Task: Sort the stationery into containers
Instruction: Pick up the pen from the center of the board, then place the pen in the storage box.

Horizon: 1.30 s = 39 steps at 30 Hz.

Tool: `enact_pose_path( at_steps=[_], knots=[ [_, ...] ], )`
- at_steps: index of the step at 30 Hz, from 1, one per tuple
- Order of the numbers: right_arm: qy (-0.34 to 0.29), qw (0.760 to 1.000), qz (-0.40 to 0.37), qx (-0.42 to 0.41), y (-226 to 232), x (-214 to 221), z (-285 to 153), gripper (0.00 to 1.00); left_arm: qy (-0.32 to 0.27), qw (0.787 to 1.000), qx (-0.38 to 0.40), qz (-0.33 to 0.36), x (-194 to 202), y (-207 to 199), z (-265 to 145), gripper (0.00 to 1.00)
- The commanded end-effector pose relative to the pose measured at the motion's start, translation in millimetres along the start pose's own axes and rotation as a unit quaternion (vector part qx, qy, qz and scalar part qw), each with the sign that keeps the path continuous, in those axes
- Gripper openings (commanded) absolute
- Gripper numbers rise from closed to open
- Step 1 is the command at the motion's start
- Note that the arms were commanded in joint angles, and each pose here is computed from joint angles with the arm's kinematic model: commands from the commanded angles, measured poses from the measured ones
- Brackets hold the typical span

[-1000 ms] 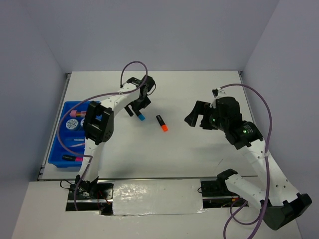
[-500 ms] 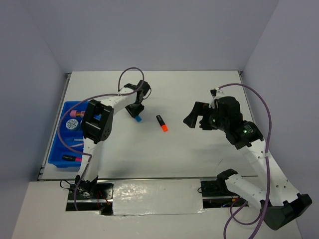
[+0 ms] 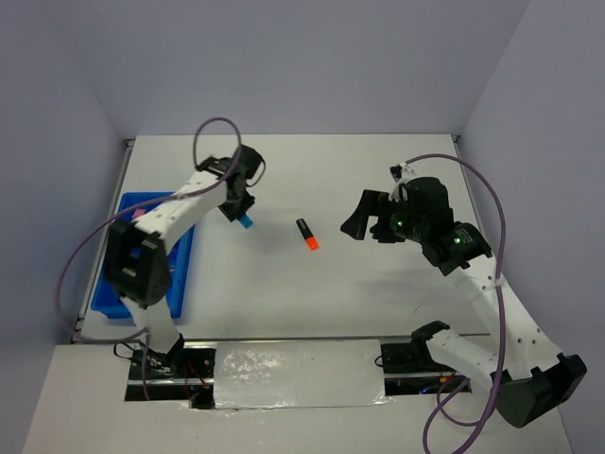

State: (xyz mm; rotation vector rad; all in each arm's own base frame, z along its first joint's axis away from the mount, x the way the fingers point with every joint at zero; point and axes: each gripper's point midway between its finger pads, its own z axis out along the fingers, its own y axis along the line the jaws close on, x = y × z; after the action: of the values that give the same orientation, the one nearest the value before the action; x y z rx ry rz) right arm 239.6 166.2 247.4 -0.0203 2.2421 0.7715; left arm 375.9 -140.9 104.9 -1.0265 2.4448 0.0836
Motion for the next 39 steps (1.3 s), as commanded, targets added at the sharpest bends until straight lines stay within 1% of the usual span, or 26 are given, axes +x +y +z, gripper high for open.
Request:
enact_pose_path(
  at_steps=[1,2,3,4,5,6,7,9,10,11,13,16,21,23,24,25,26,27,29,30,31,36,38,39],
  knots=[
    [-0.03,0.999,-0.019,-0.04,19.3,-22.1,0.1,1.0,-0.068,0.993,-0.022,-0.098,-56.9,70.1,-77.7,0.0],
    [-0.026,0.999,-0.017,-0.042,19.1,-20.4,3.2,1.0,-0.068,0.991,-0.051,-0.101,-49.8,95.7,-72.9,0.0],
    [-0.024,0.998,-0.015,-0.047,20.6,-20.6,5.9,1.0,-0.076,0.987,-0.066,-0.128,-48.2,131.8,-75.8,0.0],
    [-0.025,0.998,-0.016,-0.051,22.2,-21.3,5.8,1.0,-0.082,0.984,-0.065,-0.145,-56.3,133.2,-73.0,0.0],
    [-0.021,0.998,-0.016,-0.052,22.1,-21.2,8.9,1.0,-0.078,0.984,-0.06,-0.149,-46.7,159.0,-71.7,0.0],
    [-0.02,0.998,-0.018,-0.055,24.0,-21.7,9.7,1.0,-0.079,0.977,-0.07,-0.183,-53.4,181.1,-67.6,0.0],
    [-0.013,0.998,-0.02,-0.062,27.2,-21.5,12.5,1.0,-0.073,0.976,-0.07,-0.191,-43.7,202.0,-66.3,0.0],
    [-0.007,0.997,-0.024,-0.067,31.4,-21.6,15.7,1.0,-0.077,0.969,-0.088,-0.217,-46.2,230.7,-63.0,0.0],
    [-0.008,0.997,-0.028,-0.073,36.0,-24.4,15.9,1.0,-0.082,0.97,-0.086,-0.213,-45.5,239.1,-66.5,0.0],
    [0.0,0.997,-0.03,-0.075,38.3,-22.0,20.5,1.0,-0.078,0.965,-0.108,-0.224,-41.9,255.1,-61.3,0.0],
    [0.001,0.996,-0.033,-0.085,44.8,-23.9,22.5,1.0,-0.076,0.963,-0.122,-0.227,-35.9,269.5,-60.9,0.0],
    [0.015,0.995,-0.036,-0.097,53.3,-21.5,28.5,1.0,-0.066,0.961,-0.144,-0.229,-24.2,289.6,-48.2,0.0],
    [0.025,0.993,-0.048,-0.106,61.5,-14.9,29.4,1.0,-0.085,0.954,-0.148,-0.246,-33.9,301.5,-37.5,0.11],
    [0.028,0.992,-0.051,-0.108,62.8,-11.6,28.9,1.0,-0.089,0.952,-0.149,-0.252,-38.4,305.3,-35.1,0.2],
    [0.03,0.992,-0.051,-0.108,62.9,-9.8,28.7,1.0,-0.089,0.951,-0.148,-0.258,-41.6,306.2,-33.2,0.3],
    [0.031,0.992,-0.05,-0.109,62.8,-9.2,28.9,1.0,-0.087,0.952,-0.145,-0.256,-41.8,304.6,-32.1,0.35],
    [0.032,0.992,-0.05,-0.109,63.0,-9.0,28.9,1.0,-0.084,0.951,-0.147,-0.26,-42.0,306.0,-32.0,0.45],
    [0.029,0.992,-0.053,-0.109,63.9,-10.6,27.1,1.0,-0.08,0.95,-0.149,-0.261,-40.8,306.0,-32.0,0.63],
    [0.024,0.993,-0.055,-0.105,63.3,-14.1,25.7,1.0,-0.079,0.948,-0.154,-0.265,-39.2,308.3,-33.2,0.77],
    [0.022,0.993,-0.058,-0.105,64.5,-15.7,23.7,1.0,-0.079,0.948,-0.154,-0.266,-38.3,308.5,-34.4,0.95],
    [0.02,0.993,-0.06,-0.104,64.6,-16.8,23.1,1.0,-0.079,0.948,-0.153,-0.266,-38.3,308.6,-35.2,0.99],
    [0.012,0.993,-0.073,-0.091,60.2,-22.0,25.3,1.0,-0.084,0.95,-0.138,-0.265,-43.6,304.2,-43.5,0.99],
    [0.016,0.994,-0.068,-0.081,56.2,-21.9,29.3,1.0,-0.073,0.959,-0.095,-0.257,-49.6,285.1,-46.9,0.99],
    [0.016,0.994,-0.066,-0.08,56.2,-22.2,29.7,1.0,-0.068,0.966,-0.064,-0.243,-50.0,265.5,-49.1,0.99]
  ],
)
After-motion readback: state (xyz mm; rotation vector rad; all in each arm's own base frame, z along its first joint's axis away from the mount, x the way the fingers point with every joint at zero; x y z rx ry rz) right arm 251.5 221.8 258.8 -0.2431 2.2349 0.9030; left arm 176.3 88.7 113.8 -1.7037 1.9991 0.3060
